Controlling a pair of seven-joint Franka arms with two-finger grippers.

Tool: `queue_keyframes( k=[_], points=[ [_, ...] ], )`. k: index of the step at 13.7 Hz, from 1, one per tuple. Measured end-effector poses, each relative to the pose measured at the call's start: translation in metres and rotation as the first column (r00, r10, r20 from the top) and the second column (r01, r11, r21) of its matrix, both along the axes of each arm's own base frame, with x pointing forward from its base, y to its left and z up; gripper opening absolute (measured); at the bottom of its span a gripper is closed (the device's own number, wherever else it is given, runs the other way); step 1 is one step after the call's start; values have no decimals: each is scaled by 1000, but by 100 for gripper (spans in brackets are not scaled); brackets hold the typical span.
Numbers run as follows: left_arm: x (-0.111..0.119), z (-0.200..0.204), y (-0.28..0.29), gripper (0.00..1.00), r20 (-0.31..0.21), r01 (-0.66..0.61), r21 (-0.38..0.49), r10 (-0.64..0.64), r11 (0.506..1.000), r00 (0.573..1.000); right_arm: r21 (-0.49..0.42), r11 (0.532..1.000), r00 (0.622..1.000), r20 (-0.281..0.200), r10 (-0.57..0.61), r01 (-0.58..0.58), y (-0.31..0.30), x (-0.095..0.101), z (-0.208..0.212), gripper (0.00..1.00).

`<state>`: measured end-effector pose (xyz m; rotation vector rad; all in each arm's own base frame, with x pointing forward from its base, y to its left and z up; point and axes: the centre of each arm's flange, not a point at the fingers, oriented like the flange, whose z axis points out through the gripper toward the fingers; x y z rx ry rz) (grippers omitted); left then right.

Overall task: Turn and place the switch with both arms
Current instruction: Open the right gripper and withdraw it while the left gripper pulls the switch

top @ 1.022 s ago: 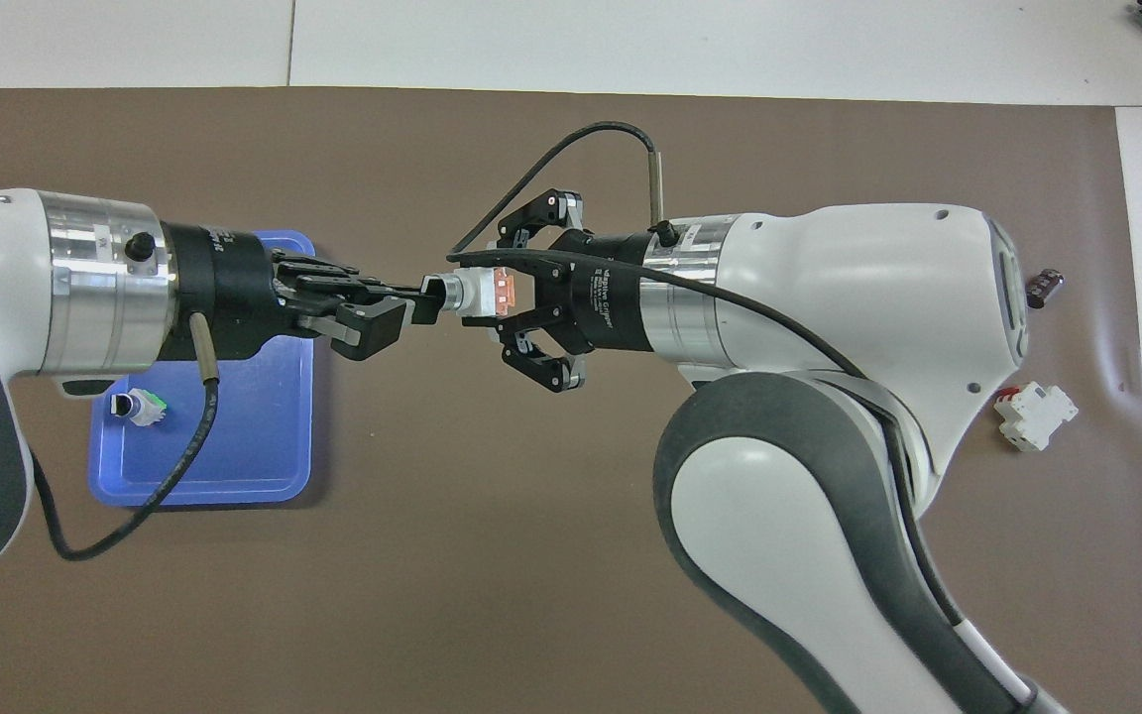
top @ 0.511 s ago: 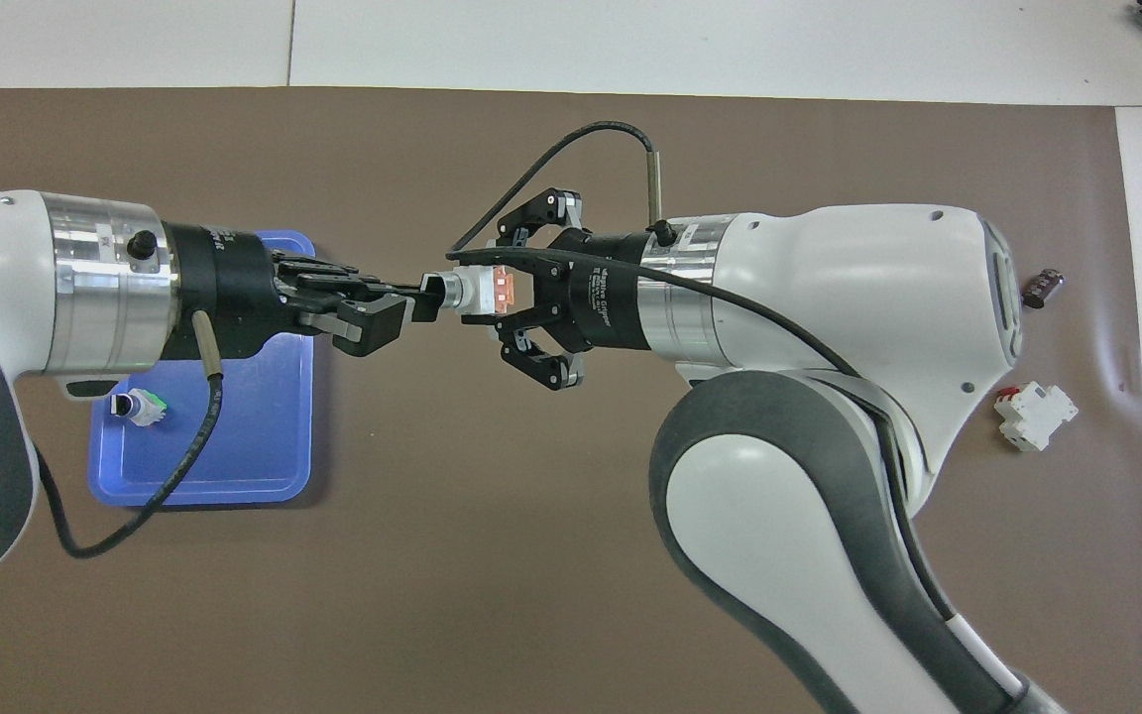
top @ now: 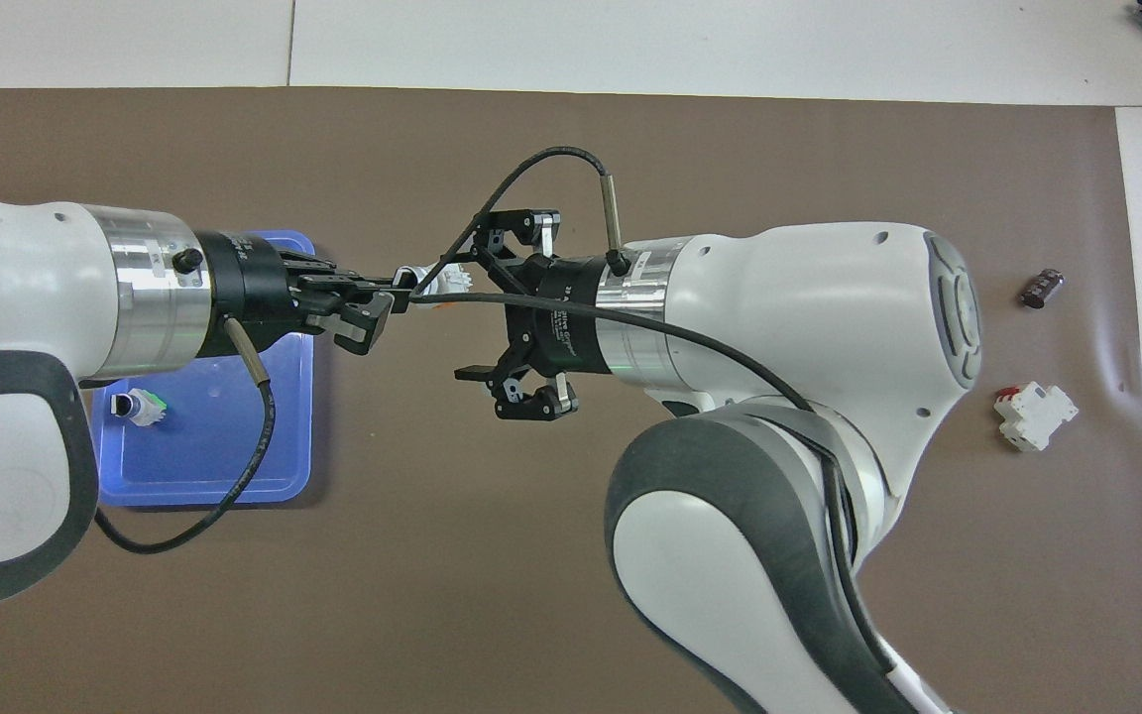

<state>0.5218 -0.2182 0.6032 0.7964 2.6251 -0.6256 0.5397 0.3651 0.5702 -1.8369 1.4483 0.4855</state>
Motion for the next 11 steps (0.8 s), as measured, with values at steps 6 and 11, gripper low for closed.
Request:
queue_keyframes(
  k=[6, 11],
  points=[
    [-16, -54, 52, 10, 51, 204, 234, -222, 951, 974, -254, 941, 943, 188, 276, -225, -5, -9, 2, 100],
    [-36, -89, 135, 10, 84, 467, 377, -532, 800, 843, -530, 802, 835, 281, 472, -275, -51, 16, -1, 100]
  ],
)
